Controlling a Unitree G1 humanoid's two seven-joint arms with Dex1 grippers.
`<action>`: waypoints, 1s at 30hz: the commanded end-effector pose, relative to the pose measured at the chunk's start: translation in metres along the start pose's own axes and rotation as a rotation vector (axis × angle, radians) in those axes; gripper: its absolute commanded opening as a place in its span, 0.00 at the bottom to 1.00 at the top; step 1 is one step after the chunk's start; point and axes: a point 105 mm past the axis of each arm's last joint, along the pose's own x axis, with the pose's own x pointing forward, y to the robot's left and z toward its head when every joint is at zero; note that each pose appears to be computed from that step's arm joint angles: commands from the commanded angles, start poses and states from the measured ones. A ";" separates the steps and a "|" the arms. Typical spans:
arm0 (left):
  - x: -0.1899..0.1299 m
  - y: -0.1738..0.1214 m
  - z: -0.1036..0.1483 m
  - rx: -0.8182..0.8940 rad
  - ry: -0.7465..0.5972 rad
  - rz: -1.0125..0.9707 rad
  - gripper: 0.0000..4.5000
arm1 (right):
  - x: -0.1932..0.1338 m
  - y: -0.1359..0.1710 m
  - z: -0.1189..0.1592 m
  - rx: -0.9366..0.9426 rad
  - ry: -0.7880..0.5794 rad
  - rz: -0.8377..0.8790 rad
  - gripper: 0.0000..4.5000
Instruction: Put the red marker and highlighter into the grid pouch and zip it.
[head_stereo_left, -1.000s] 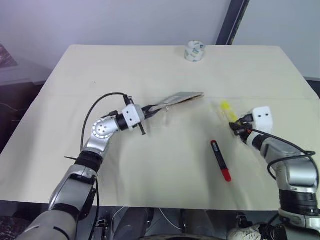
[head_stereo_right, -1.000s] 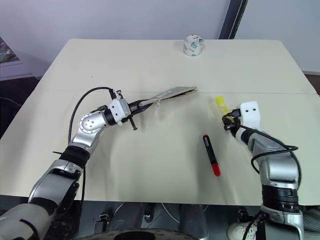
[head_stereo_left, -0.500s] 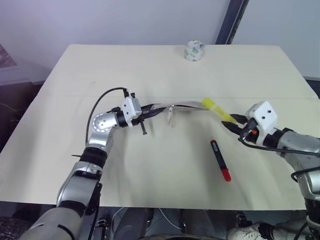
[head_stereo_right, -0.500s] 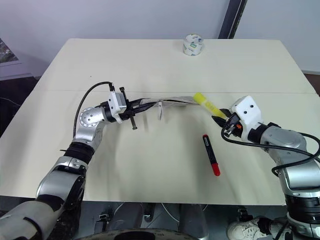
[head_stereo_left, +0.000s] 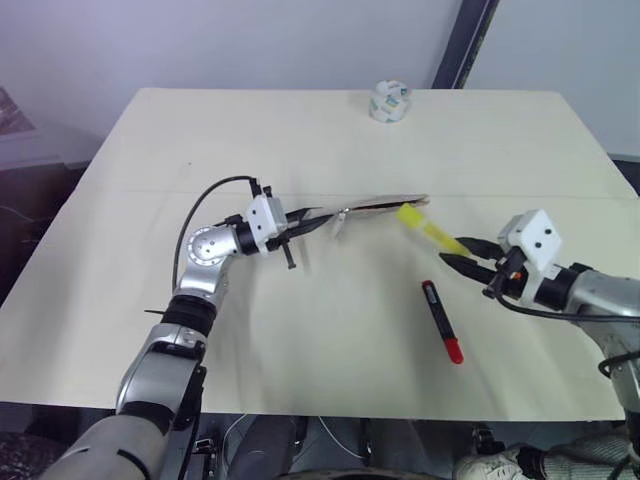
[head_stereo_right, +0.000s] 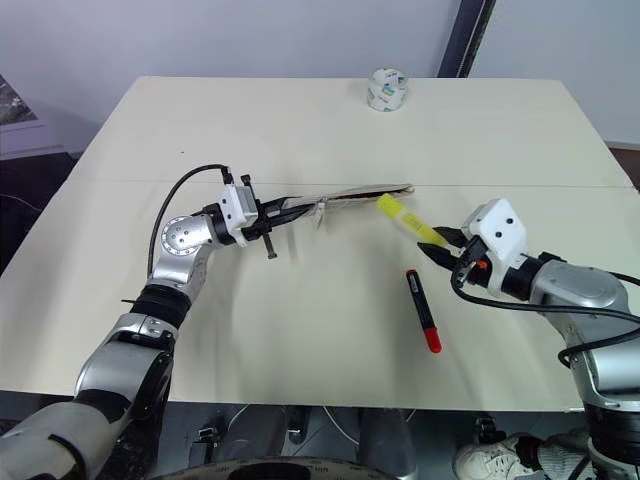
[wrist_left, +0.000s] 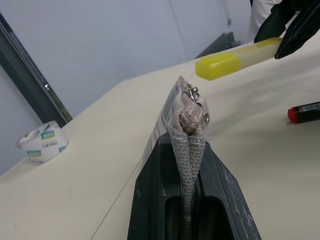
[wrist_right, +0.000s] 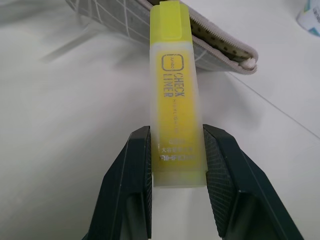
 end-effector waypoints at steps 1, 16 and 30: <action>0.001 0.004 0.011 0.048 -0.038 0.011 0.00 | 0.003 -0.003 0.009 -0.040 -0.023 -0.027 0.20; 0.001 -0.008 0.012 0.100 -0.035 -0.046 0.00 | 0.007 -0.011 0.001 -0.026 0.025 -0.037 0.20; 0.001 -0.035 0.018 0.222 -0.069 -0.245 0.00 | 0.028 0.016 0.012 -0.494 0.093 0.202 0.20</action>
